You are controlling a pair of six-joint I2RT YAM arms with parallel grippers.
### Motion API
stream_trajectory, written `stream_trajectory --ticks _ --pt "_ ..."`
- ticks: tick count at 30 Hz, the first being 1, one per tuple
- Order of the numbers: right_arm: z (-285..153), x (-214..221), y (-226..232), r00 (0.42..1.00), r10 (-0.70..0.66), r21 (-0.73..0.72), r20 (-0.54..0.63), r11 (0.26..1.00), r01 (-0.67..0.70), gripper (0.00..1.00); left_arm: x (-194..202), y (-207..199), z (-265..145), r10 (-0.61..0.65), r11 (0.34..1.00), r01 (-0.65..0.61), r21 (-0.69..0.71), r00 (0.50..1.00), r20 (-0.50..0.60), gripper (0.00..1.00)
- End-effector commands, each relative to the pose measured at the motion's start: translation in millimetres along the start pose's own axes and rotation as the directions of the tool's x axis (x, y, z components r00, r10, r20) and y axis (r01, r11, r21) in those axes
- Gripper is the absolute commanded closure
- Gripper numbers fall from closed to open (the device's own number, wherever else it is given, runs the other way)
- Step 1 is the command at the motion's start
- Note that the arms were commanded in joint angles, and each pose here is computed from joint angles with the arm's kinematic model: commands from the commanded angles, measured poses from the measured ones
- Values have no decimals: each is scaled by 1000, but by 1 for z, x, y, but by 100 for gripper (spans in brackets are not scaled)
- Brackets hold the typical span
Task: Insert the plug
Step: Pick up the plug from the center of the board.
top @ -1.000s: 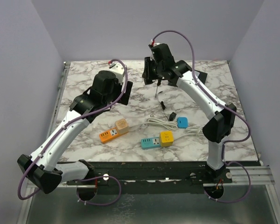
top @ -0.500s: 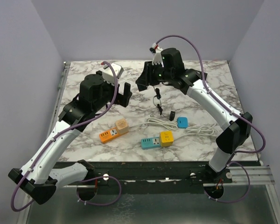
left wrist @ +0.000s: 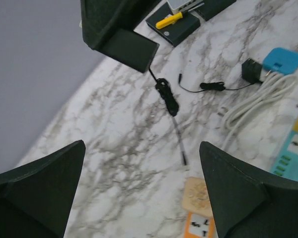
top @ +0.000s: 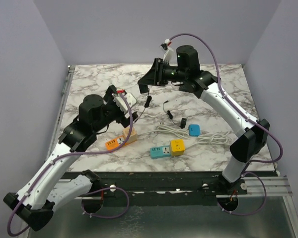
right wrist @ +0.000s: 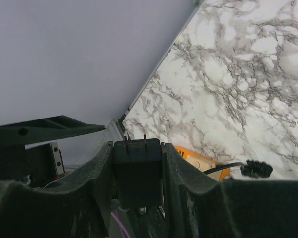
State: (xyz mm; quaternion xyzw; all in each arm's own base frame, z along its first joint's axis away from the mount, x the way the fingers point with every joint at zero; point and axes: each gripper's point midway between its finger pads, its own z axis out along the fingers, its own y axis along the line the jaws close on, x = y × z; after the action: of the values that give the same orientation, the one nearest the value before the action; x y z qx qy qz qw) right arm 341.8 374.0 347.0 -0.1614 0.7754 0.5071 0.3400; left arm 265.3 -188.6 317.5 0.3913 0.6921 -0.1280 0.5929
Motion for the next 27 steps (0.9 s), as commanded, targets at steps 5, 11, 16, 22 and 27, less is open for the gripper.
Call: stream_trajectory --ticks 5,11,16,22,27 --pt "-4 6 5 978 93 -58 -185 993 -106 85 -7 7 -33 883 466 -878 -109 453 124 3" --pt "3 15 10 963 145 -95 -229 981 -170 90 -35 -6 -35 946 298 -913 -279 244 213 7" --pt "-6 -8 34 975 210 -215 -68 952 -220 90 -75 42 -48 625 767 -514 -384 735 264 8" --pt "-27 -51 61 884 424 -447 197 841 -304 90 -86 61 -36 70 952 33 -304 945 319 8" --pt "-24 -69 73 844 463 -465 272 831 -307 90 -80 21 -31 -6 993 47 -107 933 359 7"
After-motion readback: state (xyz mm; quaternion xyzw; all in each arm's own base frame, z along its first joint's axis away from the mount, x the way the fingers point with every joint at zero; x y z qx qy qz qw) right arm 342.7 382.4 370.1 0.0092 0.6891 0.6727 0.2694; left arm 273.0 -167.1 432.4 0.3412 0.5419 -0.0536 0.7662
